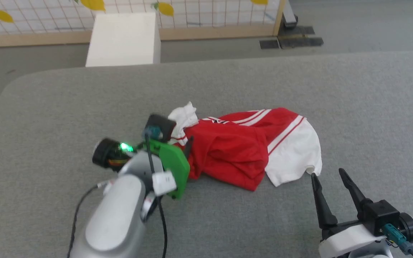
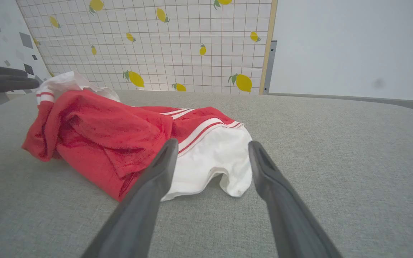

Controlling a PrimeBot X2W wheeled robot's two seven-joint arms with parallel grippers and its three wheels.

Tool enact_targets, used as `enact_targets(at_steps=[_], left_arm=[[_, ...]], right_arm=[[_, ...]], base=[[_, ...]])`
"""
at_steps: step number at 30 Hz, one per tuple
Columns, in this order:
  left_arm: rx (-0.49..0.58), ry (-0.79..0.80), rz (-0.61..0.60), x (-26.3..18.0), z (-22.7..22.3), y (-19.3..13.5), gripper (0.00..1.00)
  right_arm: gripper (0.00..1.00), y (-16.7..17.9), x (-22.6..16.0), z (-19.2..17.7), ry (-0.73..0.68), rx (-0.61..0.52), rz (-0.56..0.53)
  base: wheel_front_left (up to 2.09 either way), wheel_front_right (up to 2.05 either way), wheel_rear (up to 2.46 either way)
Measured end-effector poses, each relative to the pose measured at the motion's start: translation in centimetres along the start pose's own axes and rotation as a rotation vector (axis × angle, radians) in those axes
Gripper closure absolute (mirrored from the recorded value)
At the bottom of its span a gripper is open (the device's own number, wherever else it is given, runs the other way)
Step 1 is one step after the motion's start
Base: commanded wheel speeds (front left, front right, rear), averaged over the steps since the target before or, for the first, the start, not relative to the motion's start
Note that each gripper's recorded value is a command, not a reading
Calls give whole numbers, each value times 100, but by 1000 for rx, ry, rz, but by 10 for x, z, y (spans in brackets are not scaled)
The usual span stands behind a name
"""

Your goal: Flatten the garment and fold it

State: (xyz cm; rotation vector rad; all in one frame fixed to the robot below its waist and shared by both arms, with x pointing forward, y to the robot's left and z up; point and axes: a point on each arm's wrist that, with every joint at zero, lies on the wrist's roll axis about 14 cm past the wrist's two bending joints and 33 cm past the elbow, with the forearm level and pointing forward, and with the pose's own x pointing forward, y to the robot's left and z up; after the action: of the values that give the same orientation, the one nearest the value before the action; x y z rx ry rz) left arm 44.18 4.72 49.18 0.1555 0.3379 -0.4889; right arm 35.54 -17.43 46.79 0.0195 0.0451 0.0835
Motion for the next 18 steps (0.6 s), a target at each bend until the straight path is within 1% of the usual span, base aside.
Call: enact_targets(at_steps=[4,12,13,14,18], left_arm=[[10,66,-3,19,0,6,0],[5,186,11,46,-23,16,0],[6,200,9,48,-27,16,8],[0,203,8,50,-29,16,100],[-20,175,17,53,-28,20,100]], right_arm=[[0,-7,1,-8,25,0,-20],[0,-14,5,-19,62,6,-44],[0,-15,6,-21,66,6,-45],[0,-15,7,-22,68,6,-45],[0,-15,9,-24,74,6,-45]], base=[[0,0,0],[0,0,0],[0,0,0],[0,0,0],[0,0,0]])
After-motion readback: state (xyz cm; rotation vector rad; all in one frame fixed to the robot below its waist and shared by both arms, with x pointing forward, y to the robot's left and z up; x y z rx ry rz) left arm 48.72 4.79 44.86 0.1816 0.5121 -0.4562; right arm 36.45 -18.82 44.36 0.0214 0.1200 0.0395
